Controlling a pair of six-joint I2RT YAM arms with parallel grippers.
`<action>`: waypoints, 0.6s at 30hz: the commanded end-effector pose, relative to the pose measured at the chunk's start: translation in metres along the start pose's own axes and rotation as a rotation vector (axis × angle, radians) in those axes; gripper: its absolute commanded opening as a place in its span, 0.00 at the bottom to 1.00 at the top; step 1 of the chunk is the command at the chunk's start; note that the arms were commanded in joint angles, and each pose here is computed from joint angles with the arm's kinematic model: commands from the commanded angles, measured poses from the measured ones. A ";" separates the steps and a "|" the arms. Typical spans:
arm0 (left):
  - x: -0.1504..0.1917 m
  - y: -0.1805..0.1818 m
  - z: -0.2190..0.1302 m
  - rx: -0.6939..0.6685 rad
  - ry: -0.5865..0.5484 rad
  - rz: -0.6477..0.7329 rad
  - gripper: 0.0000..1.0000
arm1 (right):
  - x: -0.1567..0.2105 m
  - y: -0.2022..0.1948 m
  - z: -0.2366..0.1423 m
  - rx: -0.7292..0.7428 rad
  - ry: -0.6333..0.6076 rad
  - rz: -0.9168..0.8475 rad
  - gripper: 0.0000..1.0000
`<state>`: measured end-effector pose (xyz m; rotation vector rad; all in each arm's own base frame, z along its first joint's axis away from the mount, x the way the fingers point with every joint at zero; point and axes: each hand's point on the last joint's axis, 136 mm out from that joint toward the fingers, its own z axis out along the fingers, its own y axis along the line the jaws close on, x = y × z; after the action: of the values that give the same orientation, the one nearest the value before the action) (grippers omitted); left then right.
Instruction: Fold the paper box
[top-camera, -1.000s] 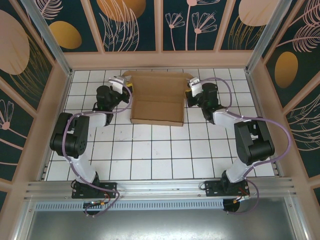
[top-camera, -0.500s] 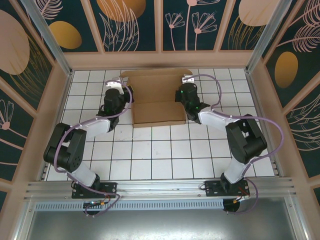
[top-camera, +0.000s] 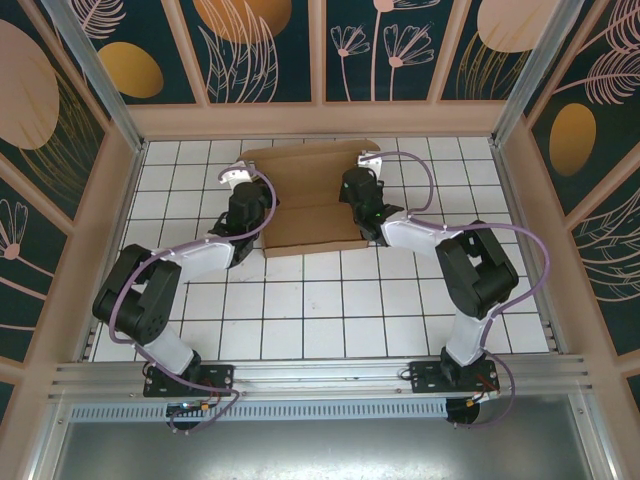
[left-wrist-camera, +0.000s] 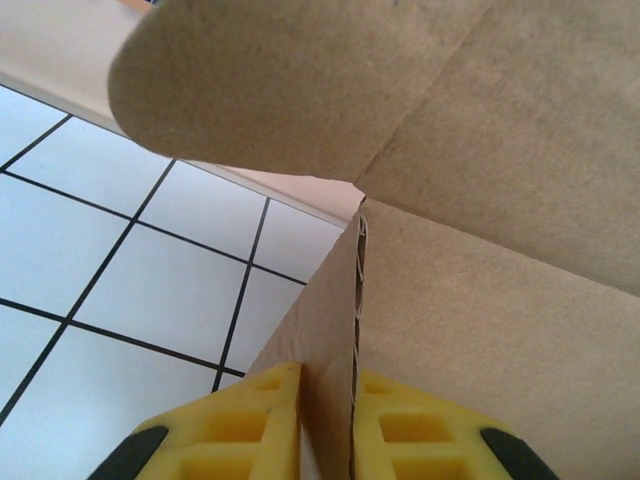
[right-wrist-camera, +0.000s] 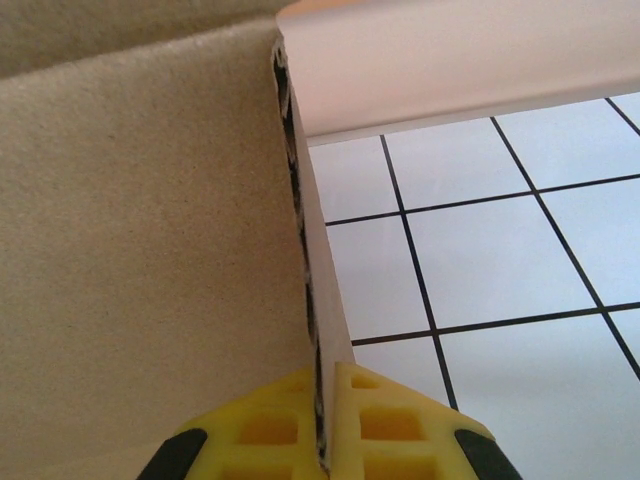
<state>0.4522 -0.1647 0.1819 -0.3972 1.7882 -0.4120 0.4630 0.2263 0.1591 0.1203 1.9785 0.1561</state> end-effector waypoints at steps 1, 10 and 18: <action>0.021 -0.029 0.000 0.084 0.071 -0.010 0.18 | -0.004 0.045 -0.009 -0.134 -0.014 0.034 0.00; 0.029 -0.022 -0.004 0.085 0.081 -0.044 0.17 | -0.002 0.050 -0.009 -0.156 0.012 0.063 0.00; 0.012 -0.023 -0.019 0.103 0.043 0.043 0.08 | -0.009 0.029 -0.025 -0.213 -0.019 0.011 0.00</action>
<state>0.4458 -0.1590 0.1807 -0.4111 1.7820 -0.3837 0.4578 0.2253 0.1577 0.1086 1.9803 0.1811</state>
